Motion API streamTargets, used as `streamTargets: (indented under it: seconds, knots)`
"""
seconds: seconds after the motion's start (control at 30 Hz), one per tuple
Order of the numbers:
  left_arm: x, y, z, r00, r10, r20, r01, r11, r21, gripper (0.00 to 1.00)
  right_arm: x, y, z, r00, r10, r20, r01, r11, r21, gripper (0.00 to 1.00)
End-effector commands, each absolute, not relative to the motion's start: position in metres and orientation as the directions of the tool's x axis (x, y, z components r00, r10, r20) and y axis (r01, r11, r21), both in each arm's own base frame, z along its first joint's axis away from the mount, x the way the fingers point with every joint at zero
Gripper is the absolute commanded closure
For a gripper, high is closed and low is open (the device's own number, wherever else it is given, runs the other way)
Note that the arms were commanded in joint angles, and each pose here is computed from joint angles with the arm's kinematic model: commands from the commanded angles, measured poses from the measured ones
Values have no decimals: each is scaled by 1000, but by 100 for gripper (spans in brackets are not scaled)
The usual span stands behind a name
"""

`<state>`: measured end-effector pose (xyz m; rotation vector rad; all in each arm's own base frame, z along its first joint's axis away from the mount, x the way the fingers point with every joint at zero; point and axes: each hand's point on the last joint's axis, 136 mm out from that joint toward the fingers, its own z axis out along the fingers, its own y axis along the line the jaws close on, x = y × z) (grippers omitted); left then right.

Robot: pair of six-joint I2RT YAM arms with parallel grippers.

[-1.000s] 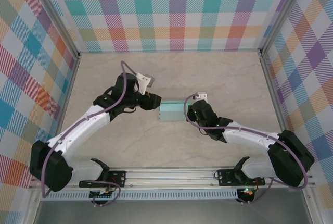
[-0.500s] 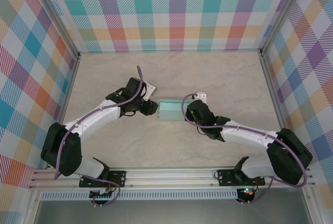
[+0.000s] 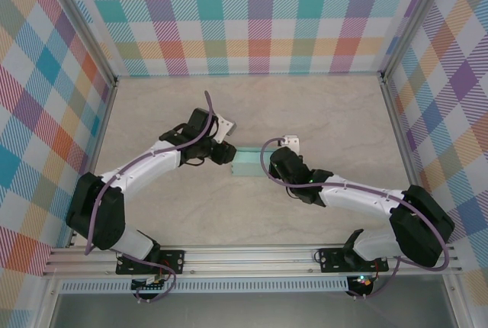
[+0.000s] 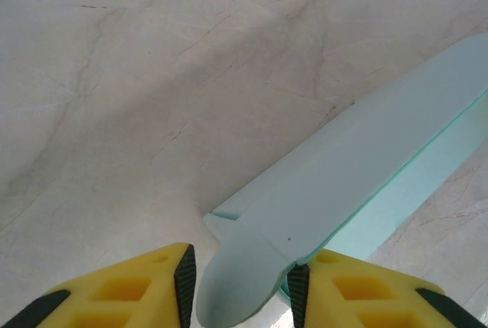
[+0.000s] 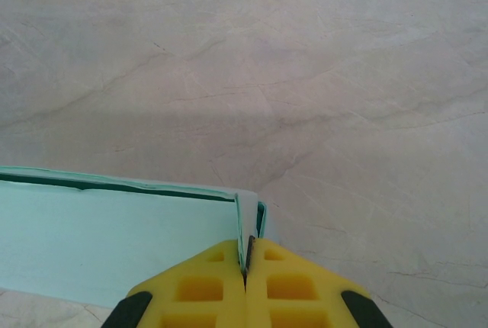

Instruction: Fold the paper box

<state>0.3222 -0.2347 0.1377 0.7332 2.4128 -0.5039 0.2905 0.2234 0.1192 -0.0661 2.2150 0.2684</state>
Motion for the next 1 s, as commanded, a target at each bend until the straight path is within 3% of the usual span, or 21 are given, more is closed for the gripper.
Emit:
streamTargets:
  seconds: [0.0, 0.37, 0.53, 0.97]
  knots:
    - [322, -245, 145, -683, 405, -607, 626, 754, -202, 69, 269, 211, 83, -712, -41, -701, -138, 987, 82, 100]
    - [316, -245, 146, -698, 421, -580, 614, 769, -180, 83, 270, 216, 85, -710, -51, -702, -142, 987, 72, 100]
    - [315, -254, 145, -741, 366, -563, 571, 785, -241, 92, 270, 222, 86, -712, -67, -698, -148, 987, 56, 100]
    - [312, -267, 141, -822, 240, -517, 464, 808, -362, 93, 271, 230, 85, -723, -89, -685, -148, 989, 27, 100]
